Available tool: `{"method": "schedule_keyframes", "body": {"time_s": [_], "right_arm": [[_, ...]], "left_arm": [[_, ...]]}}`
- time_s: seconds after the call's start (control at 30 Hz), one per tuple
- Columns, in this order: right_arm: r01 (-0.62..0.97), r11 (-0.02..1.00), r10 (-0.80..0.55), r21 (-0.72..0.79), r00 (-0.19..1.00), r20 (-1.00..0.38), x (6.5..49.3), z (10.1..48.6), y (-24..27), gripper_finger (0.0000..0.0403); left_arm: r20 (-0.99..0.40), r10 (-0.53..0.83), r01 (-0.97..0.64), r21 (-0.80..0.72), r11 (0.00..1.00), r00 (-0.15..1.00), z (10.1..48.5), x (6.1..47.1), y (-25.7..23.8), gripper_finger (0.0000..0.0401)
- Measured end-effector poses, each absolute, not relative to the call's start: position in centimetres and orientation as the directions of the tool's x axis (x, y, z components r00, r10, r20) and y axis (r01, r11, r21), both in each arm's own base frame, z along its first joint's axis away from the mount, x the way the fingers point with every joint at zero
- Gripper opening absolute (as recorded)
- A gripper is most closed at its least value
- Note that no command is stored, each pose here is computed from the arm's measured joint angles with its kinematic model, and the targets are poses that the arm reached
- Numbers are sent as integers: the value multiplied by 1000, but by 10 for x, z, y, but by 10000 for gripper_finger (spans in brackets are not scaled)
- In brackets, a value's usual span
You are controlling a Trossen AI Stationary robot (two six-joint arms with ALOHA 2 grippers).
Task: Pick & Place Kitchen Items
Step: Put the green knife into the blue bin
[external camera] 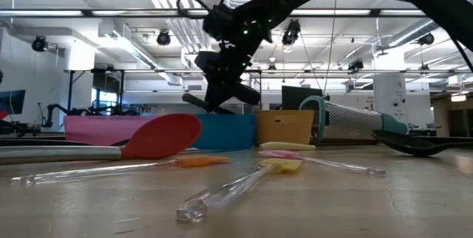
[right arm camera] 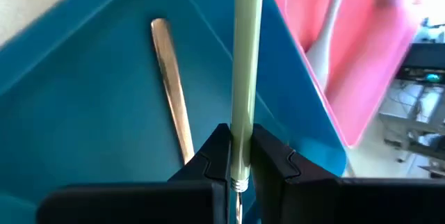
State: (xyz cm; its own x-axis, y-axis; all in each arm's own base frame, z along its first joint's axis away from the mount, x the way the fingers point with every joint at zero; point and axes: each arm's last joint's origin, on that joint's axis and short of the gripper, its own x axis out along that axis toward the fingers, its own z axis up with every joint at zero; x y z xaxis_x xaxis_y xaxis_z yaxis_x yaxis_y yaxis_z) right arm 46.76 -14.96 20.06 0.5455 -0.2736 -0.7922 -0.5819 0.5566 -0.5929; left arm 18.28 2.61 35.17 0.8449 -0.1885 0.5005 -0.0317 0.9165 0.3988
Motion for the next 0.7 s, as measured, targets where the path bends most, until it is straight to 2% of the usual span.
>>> {"method": "schedule_keyframes", "body": {"time_s": [0.2,0.43,0.57,0.7], "right_arm": [[-634,594,-231,-495,455,-860,479,199,-166,23],[-659,629,-150,-413,418,-896,494,190,-185,23],[-660,640,-124,-394,418,-900,495,183,-190,23],[-628,680,-48,-379,479,-877,493,195,-192,23]], "left_arm": [[503,-189,-33,399,916,844,352,182,26,200],[509,-189,-36,400,916,839,354,180,26,198],[519,-191,-41,402,915,833,355,177,25,198],[524,-191,-44,403,914,830,357,176,25,198]]}}
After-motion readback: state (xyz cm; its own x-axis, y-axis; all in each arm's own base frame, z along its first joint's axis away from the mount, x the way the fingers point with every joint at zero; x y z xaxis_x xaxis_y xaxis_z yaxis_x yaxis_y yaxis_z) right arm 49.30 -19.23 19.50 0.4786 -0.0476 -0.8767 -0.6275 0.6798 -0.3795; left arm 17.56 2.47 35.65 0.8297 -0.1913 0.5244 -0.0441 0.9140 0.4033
